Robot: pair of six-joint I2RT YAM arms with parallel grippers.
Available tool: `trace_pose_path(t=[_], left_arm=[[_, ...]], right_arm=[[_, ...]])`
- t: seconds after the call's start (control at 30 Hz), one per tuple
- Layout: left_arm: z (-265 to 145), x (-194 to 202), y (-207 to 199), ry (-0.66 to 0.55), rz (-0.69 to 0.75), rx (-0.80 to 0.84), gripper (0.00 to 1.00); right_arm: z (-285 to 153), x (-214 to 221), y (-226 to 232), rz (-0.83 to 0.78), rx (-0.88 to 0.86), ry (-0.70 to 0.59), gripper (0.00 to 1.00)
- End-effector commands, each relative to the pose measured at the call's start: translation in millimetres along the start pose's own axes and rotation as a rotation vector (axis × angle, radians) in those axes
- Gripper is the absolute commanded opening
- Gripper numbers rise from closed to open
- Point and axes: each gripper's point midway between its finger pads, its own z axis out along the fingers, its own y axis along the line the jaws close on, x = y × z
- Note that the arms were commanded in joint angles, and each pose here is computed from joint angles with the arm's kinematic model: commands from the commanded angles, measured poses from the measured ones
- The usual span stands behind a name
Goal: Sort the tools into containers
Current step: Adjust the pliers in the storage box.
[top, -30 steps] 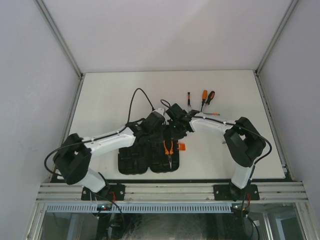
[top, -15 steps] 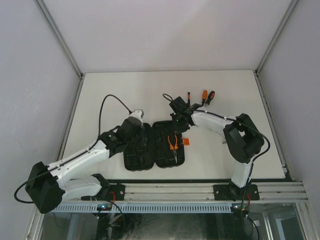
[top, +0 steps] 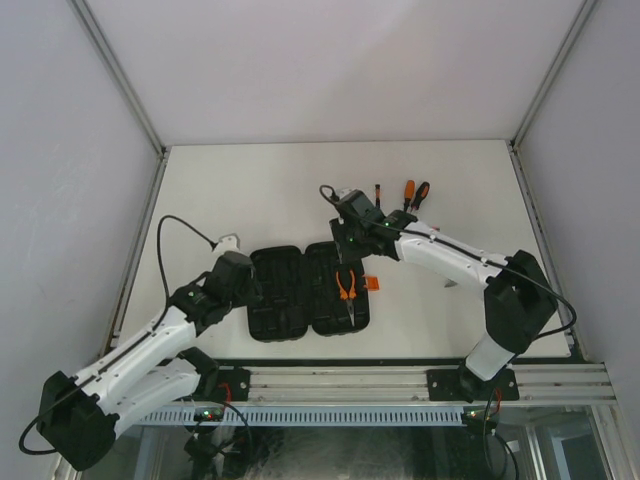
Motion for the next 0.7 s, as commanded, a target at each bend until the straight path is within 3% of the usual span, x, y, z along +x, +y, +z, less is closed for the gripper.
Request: trace_pose_path(t=[0.0, 0.47, 0.67], left_arm=[[4, 7, 23, -0.019, -0.077, -0.087, 0.46], [23, 39, 8, 0.081, -0.048, 0.025, 0.51], [26, 43, 3, 0.093, -0.060, 0.052, 0.51]], right_arm=[[7, 2, 20, -0.028, -0.007, -0.012, 0.32], [60, 40, 20, -0.046, 0.039, 0.128, 0.25], [75, 49, 17, -0.065, 0.053, 0.161, 0.15]])
